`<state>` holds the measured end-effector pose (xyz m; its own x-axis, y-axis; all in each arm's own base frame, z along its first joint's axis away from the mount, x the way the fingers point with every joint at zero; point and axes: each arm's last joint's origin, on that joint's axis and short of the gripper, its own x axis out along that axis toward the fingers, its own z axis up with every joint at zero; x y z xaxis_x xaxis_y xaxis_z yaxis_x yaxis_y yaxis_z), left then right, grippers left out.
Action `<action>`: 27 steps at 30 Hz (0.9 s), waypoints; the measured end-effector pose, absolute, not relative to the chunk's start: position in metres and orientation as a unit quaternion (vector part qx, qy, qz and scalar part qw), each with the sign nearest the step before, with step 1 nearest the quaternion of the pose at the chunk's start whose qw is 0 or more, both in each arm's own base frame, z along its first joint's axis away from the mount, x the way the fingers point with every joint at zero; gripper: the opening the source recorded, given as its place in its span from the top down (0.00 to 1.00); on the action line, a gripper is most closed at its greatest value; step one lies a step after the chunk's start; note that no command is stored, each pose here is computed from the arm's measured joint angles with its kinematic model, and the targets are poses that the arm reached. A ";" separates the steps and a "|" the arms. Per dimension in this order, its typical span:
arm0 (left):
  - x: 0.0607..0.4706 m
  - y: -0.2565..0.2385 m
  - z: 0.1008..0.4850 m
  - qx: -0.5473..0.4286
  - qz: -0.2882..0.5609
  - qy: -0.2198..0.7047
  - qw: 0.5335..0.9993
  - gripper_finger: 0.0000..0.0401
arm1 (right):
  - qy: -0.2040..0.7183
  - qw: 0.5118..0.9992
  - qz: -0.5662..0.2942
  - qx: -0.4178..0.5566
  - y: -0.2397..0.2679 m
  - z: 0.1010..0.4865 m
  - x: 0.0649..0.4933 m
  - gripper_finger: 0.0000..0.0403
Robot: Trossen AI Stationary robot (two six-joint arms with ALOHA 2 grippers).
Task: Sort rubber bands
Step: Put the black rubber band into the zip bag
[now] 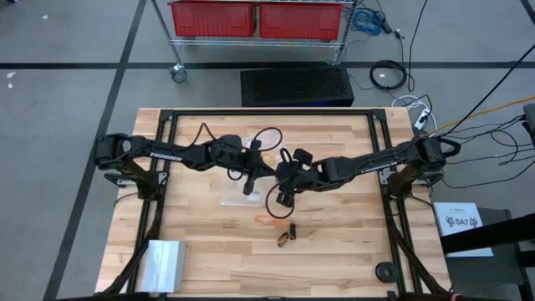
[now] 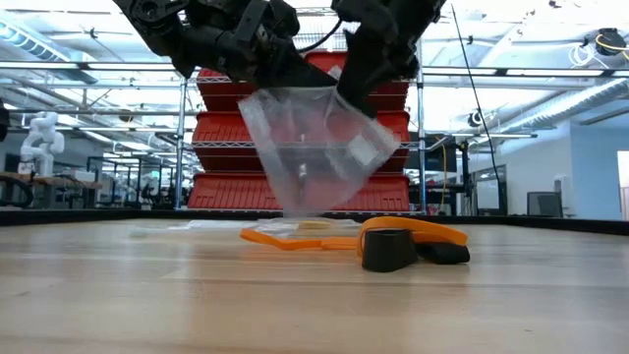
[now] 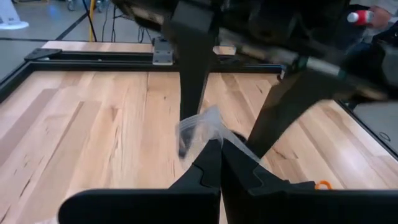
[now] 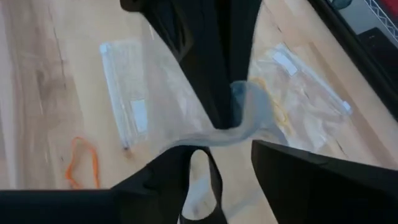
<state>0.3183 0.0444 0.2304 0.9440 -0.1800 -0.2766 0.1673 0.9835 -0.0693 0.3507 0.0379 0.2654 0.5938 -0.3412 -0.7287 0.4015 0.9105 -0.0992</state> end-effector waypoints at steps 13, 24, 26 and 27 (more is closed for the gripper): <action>0.321 0.036 0.238 -0.023 -0.100 0.104 0.989 1.00 | 0.380 0.905 -0.175 0.078 0.041 0.292 0.334 0.55; 0.323 0.028 0.241 -0.015 -0.111 0.073 0.991 1.00 | 0.373 0.902 -0.197 0.089 0.040 0.292 0.334 0.86; 0.325 0.027 0.238 -0.015 -0.113 0.076 0.991 1.00 | 0.375 0.903 -0.193 0.083 0.040 0.293 0.334 0.92; 0.326 0.027 0.237 -0.016 -0.114 0.077 0.990 1.00 | 0.375 0.903 -0.192 0.080 0.041 0.293 0.333 0.95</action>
<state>0.3257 0.0268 0.2365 0.9622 -0.2282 -0.1487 0.2234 0.9735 -0.0483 0.3334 0.0407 0.2929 0.6452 -0.2862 -0.7084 0.4059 0.9139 0.0004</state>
